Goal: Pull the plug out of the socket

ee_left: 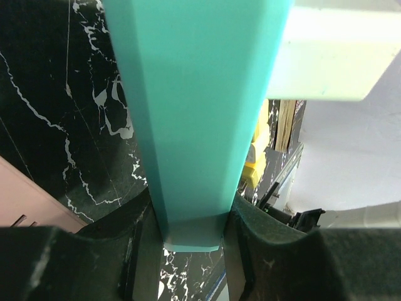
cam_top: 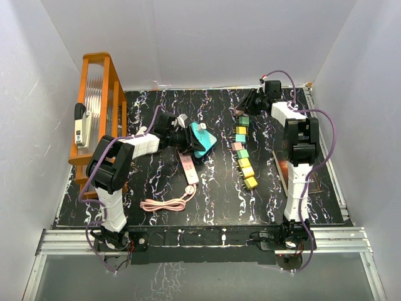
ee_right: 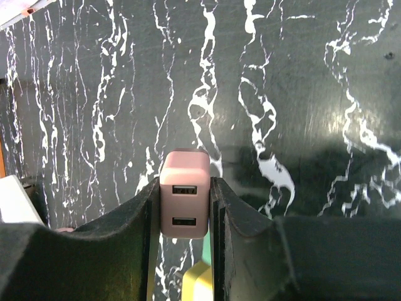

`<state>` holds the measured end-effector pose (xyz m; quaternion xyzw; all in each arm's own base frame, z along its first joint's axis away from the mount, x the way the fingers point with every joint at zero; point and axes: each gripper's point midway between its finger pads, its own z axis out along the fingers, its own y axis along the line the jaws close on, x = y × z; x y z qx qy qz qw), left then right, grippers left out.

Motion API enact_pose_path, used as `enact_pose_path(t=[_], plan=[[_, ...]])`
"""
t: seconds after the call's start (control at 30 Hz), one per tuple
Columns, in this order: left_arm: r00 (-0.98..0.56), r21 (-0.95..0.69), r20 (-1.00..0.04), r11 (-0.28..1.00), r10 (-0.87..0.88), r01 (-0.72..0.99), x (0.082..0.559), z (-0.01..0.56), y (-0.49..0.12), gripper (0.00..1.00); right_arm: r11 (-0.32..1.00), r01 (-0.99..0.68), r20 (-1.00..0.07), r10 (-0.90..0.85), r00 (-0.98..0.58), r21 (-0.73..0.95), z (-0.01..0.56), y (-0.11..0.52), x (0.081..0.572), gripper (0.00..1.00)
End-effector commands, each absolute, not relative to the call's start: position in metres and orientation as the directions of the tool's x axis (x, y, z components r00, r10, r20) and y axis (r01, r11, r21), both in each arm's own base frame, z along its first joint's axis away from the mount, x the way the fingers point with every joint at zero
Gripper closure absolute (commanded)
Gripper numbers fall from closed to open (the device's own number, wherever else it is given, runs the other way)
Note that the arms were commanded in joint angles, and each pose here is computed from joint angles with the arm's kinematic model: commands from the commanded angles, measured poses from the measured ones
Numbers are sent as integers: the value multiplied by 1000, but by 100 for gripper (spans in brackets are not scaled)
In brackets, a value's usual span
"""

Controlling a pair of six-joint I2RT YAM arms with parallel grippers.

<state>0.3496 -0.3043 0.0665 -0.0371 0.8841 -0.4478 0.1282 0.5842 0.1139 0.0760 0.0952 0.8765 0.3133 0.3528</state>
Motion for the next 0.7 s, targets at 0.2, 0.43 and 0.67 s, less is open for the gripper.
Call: enact_pose_path(t=[0.2,0.43,0.67], plan=[[-985,-795,-108,607,-134,4,331,55,-300,100,762,-130,-593,372,-714,635,93,113,601,83],[-983,-791,-117,611,-139,8,331,60,-300,100,841,-67,-615,336,-713,537,96,93,601,55],[-980,-786,-134,618,-148,14,332,66,-300,100,915,-58,-689,257,-678,399,142,90,585,39]])
